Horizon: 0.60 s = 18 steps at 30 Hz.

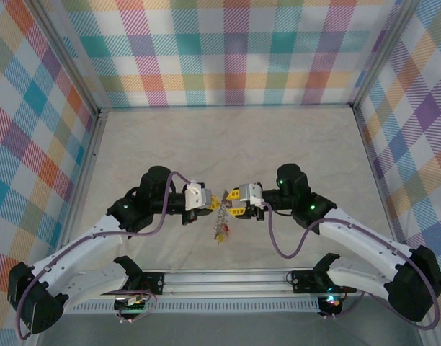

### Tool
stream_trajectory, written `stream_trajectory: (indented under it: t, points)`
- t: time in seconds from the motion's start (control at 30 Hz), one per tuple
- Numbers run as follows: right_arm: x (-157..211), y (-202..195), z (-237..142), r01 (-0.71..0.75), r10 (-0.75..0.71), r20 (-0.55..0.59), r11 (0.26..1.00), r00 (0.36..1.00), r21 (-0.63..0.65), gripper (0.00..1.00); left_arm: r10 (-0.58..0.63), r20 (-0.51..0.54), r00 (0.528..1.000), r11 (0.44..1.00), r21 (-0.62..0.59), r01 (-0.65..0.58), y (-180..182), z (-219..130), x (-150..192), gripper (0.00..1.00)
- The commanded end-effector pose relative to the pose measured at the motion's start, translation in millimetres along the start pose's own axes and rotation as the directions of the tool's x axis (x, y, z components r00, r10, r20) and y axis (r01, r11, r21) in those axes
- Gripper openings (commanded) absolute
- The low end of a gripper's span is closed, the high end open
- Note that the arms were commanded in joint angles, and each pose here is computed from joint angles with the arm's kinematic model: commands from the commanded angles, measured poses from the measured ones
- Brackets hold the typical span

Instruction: Put the keys on the keyring

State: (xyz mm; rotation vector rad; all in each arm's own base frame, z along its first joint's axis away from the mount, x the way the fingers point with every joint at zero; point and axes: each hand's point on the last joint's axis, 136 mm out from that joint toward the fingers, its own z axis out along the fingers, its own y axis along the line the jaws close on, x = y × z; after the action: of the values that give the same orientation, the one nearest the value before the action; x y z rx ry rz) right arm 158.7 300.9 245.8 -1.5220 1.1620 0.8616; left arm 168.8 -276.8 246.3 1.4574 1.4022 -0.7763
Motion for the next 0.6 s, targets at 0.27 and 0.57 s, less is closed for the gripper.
stream_trajectory:
  t: [0.27, 0.57]
  points:
    - [-14.0, 2.2, -5.8, -0.022, 0.018, -0.093, 0.999, 0.995, -0.048, 0.32, 0.063, -0.024, 0.998, 0.994, 0.095, -0.061, -8.3, -3.2, -24.3, 0.0]
    - [-9.6, 4.7, 5.2, -0.049, 0.037, -0.135, 0.995, 0.99, -0.085, 0.25, 0.049, -0.093, 0.994, 0.996, 0.076, -0.042, -4.7, -0.9, -19.7, 0.0]
